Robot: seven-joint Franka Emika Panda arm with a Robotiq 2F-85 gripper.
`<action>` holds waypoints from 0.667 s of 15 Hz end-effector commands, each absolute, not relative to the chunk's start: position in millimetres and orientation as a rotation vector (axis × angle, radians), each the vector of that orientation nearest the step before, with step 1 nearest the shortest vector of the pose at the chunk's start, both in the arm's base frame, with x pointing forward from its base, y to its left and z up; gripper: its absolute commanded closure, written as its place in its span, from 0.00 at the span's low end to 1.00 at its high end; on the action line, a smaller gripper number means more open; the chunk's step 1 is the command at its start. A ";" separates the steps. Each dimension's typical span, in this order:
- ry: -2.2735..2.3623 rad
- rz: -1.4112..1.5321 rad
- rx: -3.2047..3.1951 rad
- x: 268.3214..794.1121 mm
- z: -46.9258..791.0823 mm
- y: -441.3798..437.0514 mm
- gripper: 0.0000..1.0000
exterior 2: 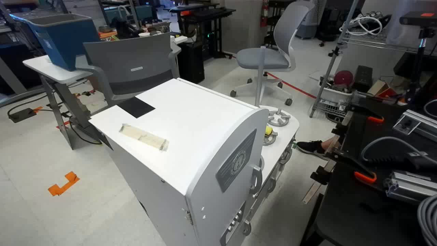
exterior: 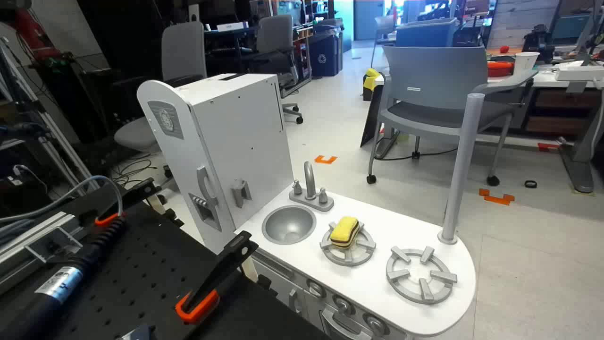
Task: Place the yellow object in the sink
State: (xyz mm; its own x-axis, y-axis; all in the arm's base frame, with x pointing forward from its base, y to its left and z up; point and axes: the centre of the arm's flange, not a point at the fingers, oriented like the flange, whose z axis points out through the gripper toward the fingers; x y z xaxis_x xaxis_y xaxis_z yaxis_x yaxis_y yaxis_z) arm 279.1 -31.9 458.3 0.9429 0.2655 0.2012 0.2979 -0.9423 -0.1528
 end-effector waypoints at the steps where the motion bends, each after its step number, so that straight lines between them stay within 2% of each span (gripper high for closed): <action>1: -0.428 -0.242 -2.915 277.6 451.9 -30.8 0.00; 5: -0.425 -0.251 -2.938 309.0 455.5 -40.8 0.00; 10: -0.403 -0.258 -2.990 378.2 426.0 -56.4 0.00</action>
State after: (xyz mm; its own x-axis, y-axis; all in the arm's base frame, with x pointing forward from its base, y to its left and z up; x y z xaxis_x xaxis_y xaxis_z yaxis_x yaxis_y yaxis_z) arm 322.3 -41.3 445.6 0.9495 0.2446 0.1965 0.2702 -0.9558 -0.1157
